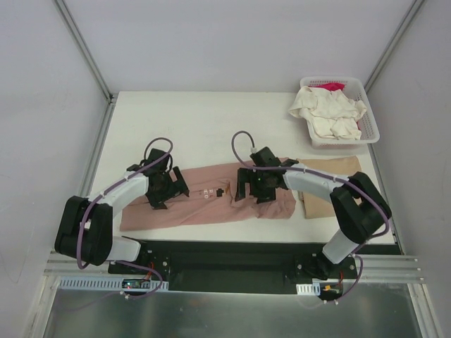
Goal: Fold and stack the t-shirts
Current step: Rotate the tshirt 90 degrees
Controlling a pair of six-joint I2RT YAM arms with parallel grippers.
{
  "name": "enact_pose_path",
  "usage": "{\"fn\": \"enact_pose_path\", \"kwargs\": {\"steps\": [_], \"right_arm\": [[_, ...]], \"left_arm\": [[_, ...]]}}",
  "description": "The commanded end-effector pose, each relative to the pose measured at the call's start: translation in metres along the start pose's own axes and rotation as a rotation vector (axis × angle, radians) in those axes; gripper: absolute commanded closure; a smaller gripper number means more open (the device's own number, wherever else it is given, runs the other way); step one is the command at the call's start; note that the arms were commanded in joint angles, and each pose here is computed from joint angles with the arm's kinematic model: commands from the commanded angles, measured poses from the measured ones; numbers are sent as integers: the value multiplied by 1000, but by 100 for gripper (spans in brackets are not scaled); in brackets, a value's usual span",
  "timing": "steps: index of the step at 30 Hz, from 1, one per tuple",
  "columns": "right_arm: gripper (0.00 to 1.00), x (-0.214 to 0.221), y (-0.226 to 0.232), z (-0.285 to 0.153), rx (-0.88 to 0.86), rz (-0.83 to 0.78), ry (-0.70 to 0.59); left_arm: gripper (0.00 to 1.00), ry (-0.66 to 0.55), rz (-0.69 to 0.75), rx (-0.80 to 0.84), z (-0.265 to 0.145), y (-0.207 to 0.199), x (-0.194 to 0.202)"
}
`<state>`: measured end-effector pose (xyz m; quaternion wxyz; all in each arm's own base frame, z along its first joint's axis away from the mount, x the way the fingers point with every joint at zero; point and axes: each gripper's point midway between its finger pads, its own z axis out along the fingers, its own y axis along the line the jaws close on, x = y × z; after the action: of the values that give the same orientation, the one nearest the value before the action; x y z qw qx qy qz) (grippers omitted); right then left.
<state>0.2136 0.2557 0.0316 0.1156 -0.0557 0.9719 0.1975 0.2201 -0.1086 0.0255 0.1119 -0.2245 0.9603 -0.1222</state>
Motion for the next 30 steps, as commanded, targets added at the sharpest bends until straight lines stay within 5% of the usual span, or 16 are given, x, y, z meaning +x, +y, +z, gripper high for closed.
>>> {"fn": "enact_pose_path", "kwargs": {"steps": [1, 15, 19, 22, 30], "right_arm": [[3, -37, -9, 15, -60, 17, 16], [3, -233, -2, 66, -172, 78, -9], [3, -302, 22, 93, -272, 122, -154], [3, -374, 46, 94, -450, 182, -418], [3, -440, 38, 70, -420, 148, -727]], "left_arm": [[1, 44, -23, 55, 8, -18, 20], [1, 113, -15, 119, 34, -107, 70], [1, 135, 37, 170, 46, -159, 85], [1, 152, 64, 211, 57, -198, 86], [1, 83, 92, 278, 52, -235, 69]]}}
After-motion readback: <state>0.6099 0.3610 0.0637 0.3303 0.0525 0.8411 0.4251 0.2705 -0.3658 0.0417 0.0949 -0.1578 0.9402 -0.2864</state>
